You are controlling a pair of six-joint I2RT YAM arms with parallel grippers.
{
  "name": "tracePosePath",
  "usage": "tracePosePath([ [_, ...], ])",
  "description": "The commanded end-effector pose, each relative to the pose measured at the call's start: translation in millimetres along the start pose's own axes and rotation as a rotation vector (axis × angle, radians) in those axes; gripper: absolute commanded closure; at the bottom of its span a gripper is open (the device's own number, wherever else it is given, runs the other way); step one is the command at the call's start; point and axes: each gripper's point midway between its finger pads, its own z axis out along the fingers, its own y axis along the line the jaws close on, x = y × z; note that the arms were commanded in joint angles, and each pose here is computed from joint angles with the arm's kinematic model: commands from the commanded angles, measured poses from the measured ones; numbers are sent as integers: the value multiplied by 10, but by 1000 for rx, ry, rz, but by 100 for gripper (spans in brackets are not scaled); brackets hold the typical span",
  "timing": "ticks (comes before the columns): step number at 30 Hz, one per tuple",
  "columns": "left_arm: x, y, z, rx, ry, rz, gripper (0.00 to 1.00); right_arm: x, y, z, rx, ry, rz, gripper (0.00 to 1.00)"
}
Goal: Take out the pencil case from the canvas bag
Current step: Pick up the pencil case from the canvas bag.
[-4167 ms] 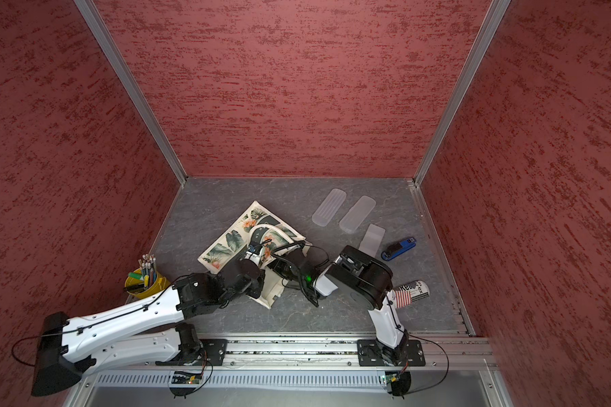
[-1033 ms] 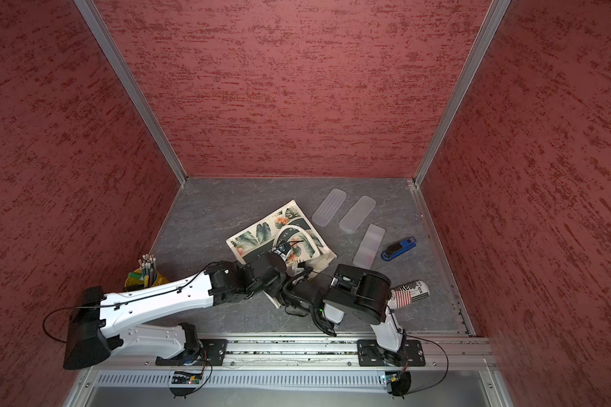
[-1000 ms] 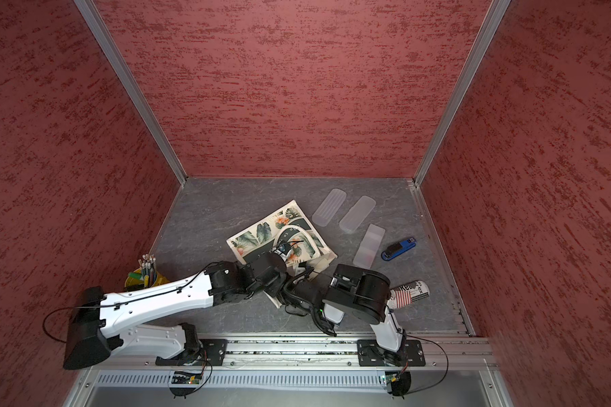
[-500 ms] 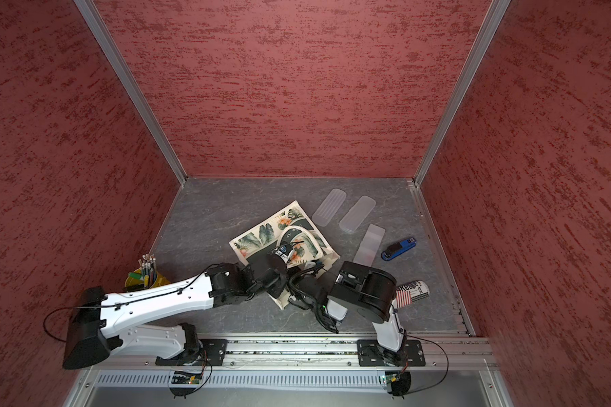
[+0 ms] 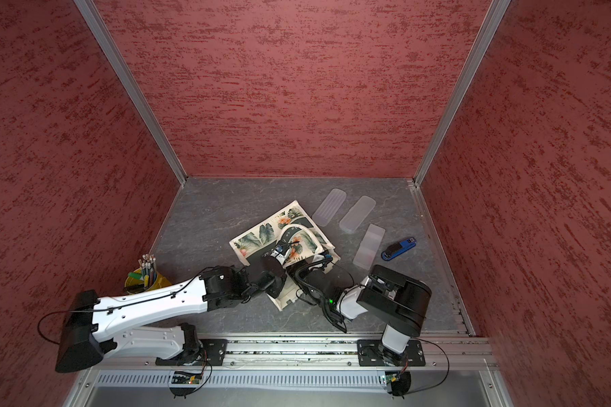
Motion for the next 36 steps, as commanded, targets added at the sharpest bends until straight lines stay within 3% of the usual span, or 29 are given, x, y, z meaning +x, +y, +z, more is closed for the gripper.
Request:
tracePosePath([
  [1,73,-85,7,35,27,3,100,-63,-181,26,78,3,3,51],
  [11,3,-103,1,31,19,10,100,35,-395,-30,164,92,5,41],
  [17,-6,-123,32,27,21,19,100,34,-588,-12,341,93,-46,26],
  [19,-12,-136,45,28,20,23,100,-14,-511,20,297,72,-49,26],
  [31,-37,-179,32,30,13,41,100,-2,-859,409,444,122,-47,29],
  [36,-78,-159,6,20,5,53,100,17,-977,501,418,137,-22,41],
])
